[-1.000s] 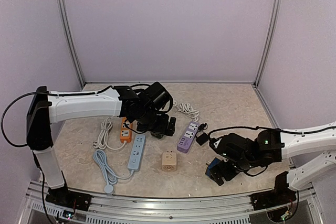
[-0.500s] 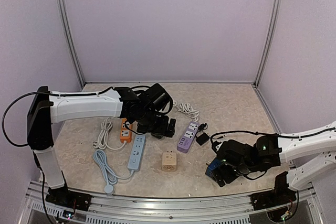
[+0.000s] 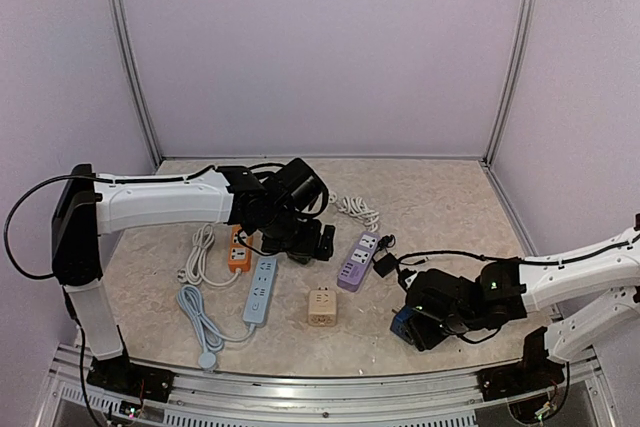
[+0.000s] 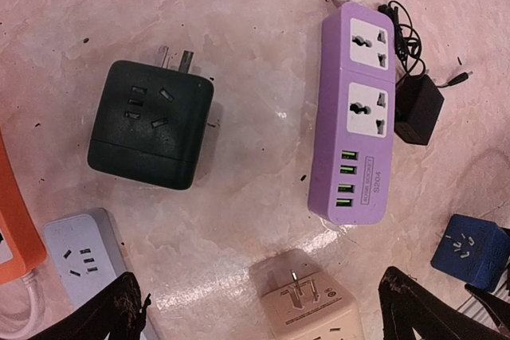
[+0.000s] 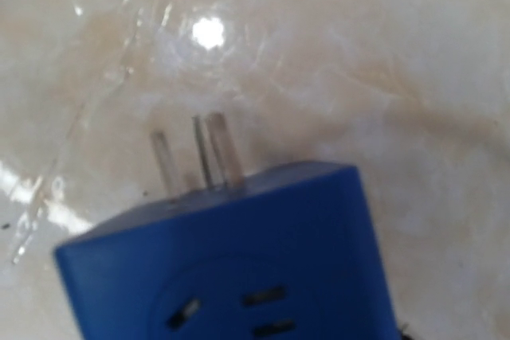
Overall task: Insert the plug
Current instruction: Pick up the plug from the corner of the board.
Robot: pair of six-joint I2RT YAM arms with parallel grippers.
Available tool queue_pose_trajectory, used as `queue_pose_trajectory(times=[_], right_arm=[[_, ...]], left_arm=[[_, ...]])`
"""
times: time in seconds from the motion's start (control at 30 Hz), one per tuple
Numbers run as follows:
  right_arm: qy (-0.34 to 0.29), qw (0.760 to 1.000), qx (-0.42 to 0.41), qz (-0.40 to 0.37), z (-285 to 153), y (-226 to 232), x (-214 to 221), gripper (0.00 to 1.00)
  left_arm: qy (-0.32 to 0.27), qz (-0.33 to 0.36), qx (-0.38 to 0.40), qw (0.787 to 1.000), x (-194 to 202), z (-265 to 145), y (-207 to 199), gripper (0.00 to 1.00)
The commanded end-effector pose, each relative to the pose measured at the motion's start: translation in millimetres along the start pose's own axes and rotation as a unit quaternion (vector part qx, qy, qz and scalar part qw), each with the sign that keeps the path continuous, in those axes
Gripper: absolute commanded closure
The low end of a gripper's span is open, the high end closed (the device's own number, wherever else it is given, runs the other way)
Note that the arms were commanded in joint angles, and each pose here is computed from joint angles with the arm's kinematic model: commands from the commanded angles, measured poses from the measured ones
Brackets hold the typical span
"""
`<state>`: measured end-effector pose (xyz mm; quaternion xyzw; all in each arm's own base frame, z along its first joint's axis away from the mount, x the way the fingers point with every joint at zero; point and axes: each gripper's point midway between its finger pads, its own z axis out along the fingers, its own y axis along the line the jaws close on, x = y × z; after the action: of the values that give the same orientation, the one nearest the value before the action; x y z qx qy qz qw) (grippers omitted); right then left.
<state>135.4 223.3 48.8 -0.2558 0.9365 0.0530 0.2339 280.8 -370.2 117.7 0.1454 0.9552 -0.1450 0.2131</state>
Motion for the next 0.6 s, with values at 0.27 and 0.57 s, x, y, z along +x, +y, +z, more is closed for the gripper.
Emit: queue_pose_trajectory(times=[0.27,0.57], right_arm=[[-0.083,0.991,-0.105,-0.016,-42,24,-29,1.00],[-0.249,0.938,-0.241,-0.018,-144,30,-67,1.00]], left_arm=[[-0.020,0.030,0.029,0.999,-2,-11,-8,0.01],[-0.073,0.117,0.152,0.979,-5,-69,-65,0.01]])
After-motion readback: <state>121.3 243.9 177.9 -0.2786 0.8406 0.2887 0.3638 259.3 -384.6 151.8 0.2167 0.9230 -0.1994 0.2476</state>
